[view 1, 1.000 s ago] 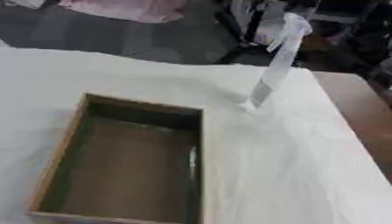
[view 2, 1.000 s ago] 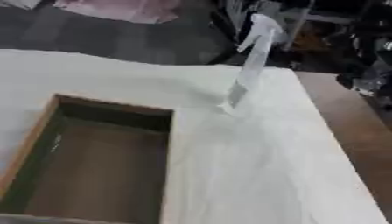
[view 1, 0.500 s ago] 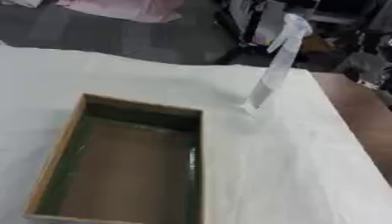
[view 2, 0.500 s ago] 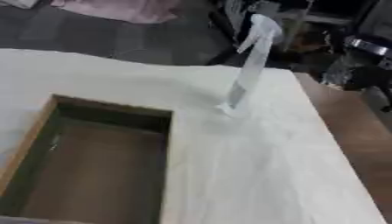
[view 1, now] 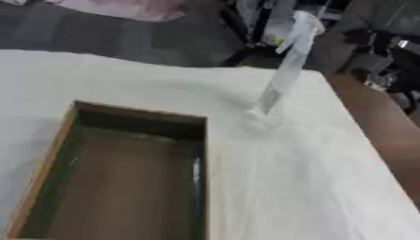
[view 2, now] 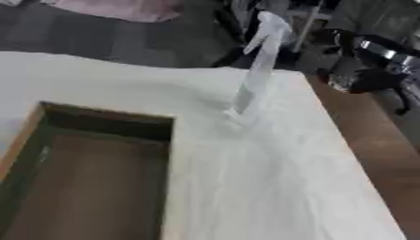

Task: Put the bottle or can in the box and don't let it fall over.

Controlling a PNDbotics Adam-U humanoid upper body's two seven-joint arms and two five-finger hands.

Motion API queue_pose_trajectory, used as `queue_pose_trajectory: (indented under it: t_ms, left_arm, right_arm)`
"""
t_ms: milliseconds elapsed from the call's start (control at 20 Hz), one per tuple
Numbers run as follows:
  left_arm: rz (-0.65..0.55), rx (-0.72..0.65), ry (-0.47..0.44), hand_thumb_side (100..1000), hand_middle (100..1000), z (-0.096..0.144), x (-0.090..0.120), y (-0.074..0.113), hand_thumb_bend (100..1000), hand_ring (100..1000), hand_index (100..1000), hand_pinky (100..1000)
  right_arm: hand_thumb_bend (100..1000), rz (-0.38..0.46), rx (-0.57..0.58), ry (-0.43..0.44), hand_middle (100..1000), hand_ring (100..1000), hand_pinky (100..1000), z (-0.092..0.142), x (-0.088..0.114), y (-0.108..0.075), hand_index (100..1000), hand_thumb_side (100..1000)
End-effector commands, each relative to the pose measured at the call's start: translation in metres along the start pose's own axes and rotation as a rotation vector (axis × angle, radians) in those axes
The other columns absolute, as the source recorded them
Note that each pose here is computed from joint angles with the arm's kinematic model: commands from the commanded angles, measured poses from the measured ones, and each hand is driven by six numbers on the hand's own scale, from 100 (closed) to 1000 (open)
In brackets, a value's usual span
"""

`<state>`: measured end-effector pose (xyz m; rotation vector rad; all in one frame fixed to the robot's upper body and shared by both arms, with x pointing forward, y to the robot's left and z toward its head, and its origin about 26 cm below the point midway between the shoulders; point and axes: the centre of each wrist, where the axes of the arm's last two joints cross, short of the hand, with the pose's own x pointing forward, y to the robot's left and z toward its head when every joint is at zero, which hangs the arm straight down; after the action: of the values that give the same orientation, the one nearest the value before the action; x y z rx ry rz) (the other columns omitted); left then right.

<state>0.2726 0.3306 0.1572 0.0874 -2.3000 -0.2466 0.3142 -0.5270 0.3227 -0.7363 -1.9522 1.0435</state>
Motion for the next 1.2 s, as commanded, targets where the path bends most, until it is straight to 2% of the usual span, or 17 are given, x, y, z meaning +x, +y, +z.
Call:
queue_pose_trajectory:
  t_ms: [50, 700, 1200]
  left_arm:
    - [-0.024, 0.001, -0.021, 821, 759, -0.001, 0.006, 0.004, 138, 375, 844, 596]
    - [-0.023, 0.002, -0.011, 821, 759, 0.002, 0.005, 0.004, 138, 375, 844, 596]
    - [-0.037, 0.005, -0.004, 826, 760, 0.004, 0.005, 0.004, 138, 372, 843, 595]
  right_arm:
    - [188, 0.048, -0.065, -0.027, 1000, 1000, 925, 0.002, 0.015, -0.029, 910, 366]
    - [203, 0.066, -0.155, -0.055, 1000, 1000, 918, -0.003, 0.028, -0.048, 907, 332]
    - [232, 0.089, -0.166, -0.080, 1000, 1000, 915, -0.011, 0.035, -0.052, 906, 326]
